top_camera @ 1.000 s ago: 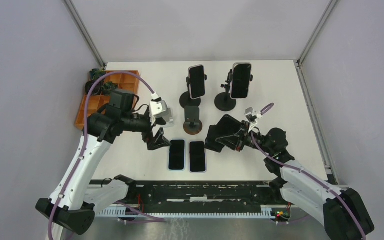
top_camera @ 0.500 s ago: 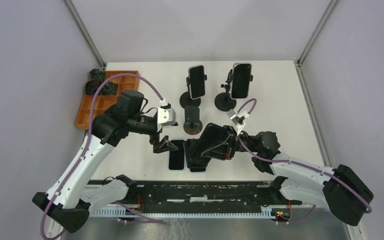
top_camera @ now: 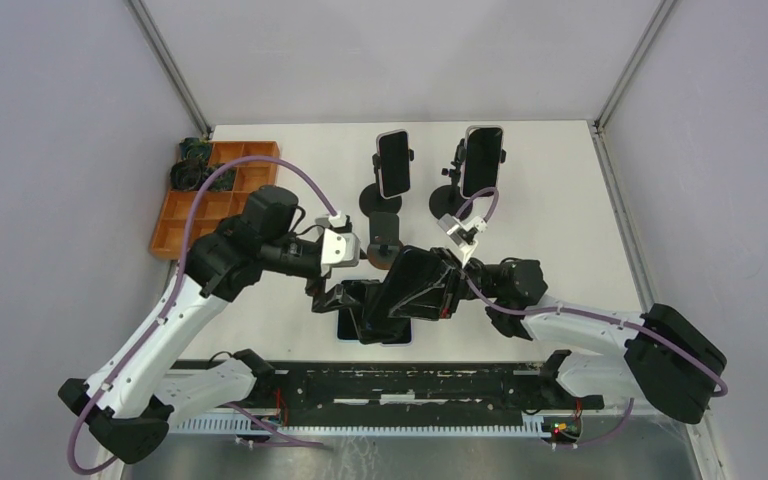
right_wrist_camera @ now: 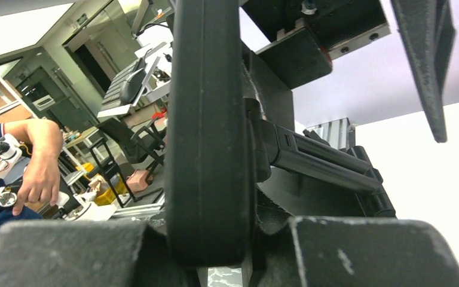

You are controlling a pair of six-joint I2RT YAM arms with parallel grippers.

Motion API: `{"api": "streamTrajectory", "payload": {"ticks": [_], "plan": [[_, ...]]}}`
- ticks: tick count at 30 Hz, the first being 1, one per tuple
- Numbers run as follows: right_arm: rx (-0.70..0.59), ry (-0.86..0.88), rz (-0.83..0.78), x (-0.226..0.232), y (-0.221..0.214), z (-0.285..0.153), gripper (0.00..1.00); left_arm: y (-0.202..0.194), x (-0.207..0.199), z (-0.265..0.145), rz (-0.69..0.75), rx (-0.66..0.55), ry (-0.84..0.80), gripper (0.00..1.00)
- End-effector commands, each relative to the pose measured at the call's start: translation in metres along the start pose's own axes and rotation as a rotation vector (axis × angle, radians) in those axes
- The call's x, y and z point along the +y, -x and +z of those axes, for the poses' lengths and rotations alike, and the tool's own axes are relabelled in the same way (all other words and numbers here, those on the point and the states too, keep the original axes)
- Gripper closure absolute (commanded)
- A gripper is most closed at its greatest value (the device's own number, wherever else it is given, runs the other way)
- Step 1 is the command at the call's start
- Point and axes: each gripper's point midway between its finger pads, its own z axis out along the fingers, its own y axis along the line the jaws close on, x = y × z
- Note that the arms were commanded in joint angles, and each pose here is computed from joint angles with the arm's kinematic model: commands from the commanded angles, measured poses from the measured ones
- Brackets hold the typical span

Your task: Remove the phone from the phone stand

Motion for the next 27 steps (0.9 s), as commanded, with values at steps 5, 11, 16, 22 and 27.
{"api": "streamTrajectory", "payload": {"ticks": [5,11,16,22,27], "plan": [[-0.102,0.157,-0.151,0.041,0.039,0.017,1.0,0.019,0.007,-0.004,0.086,-0.04,0.034,0.11],[-0.106,0.18,-0.15,0.044,0.043,0.03,1.0,0.02,0.003,-0.001,0.092,-0.044,0.016,0.17],[-0.095,0.192,-0.126,0.043,0.041,0.041,1.0,0.023,0.004,-0.003,0.122,-0.052,0.026,0.26],[-0.105,0.152,-0.12,0.038,0.044,0.045,1.0,0.023,0.001,-0.005,0.197,-0.067,0.021,0.54],[-0.114,0.062,-0.108,0.025,0.051,0.048,0.95,0.023,-0.001,-0.006,0.289,-0.078,0.018,0.87]]}}
